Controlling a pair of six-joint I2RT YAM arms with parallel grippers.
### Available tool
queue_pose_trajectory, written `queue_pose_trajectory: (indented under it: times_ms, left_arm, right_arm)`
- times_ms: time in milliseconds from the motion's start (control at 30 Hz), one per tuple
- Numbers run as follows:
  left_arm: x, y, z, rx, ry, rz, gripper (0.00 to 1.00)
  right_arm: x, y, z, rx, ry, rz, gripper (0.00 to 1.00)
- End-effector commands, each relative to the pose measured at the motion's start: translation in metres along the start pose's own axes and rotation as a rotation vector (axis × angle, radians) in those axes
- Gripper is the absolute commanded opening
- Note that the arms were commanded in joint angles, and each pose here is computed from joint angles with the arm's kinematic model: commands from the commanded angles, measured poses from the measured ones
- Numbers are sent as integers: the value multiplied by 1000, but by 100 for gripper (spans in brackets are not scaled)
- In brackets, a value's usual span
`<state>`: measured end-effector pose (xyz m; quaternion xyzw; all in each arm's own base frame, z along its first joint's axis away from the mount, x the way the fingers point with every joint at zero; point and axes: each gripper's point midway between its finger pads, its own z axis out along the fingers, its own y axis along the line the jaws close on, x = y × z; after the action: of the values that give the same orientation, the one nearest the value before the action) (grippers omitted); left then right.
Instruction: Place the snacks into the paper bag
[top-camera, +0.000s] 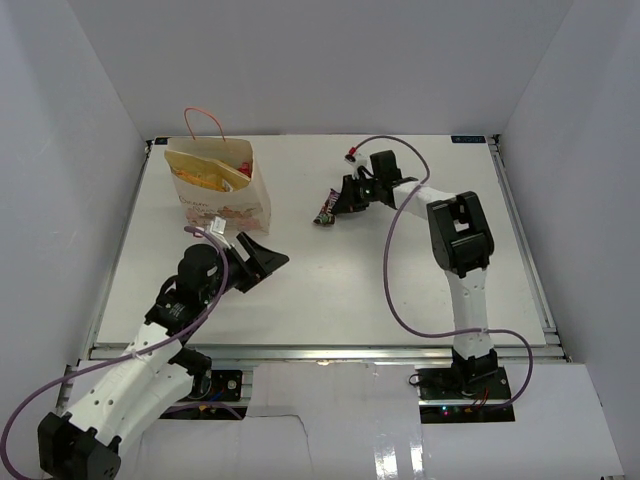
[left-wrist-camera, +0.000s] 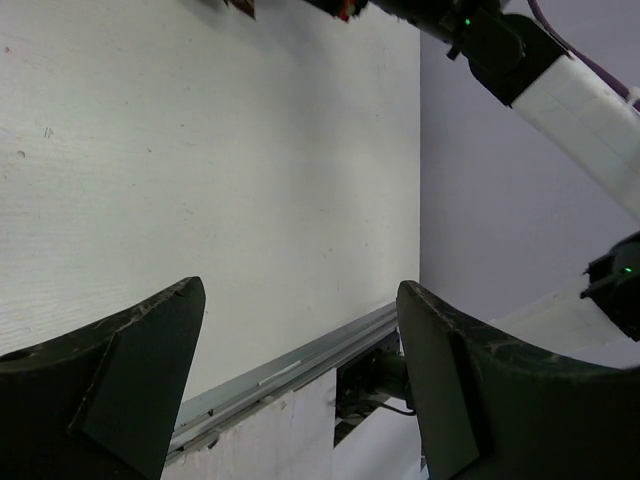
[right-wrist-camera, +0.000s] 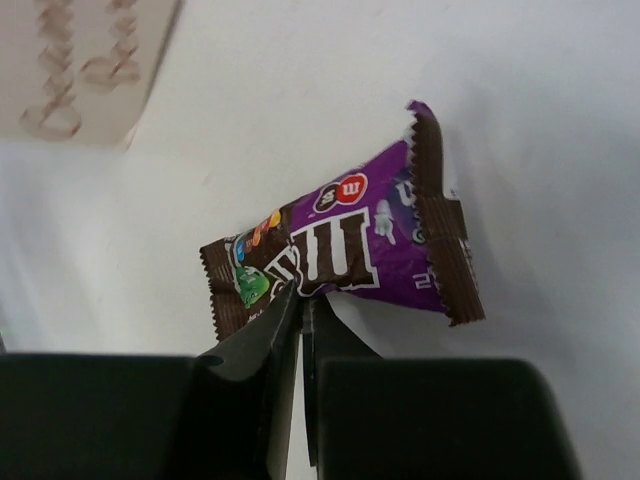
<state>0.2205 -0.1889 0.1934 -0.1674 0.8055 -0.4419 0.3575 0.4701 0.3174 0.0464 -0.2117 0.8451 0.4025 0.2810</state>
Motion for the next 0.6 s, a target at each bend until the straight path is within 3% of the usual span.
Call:
queue_pose_trajectory:
  times_ms: [0, 133, 333, 567]
  left_arm:
    - [2, -8, 5, 72, 8, 45, 88]
    - [10, 2, 16, 83, 31, 54, 86]
    - [18, -5, 35, 135, 103, 63, 84]
    - [20, -16, 42, 162, 143, 39, 74]
  right_arm:
    - [14, 79, -56, -307, 4, -248, 8]
    - [61, 112, -92, -414, 50, -458, 8]
    - [124, 167, -132, -580, 121, -551, 8]
    - [145, 226, -137, -713, 157, -646, 8]
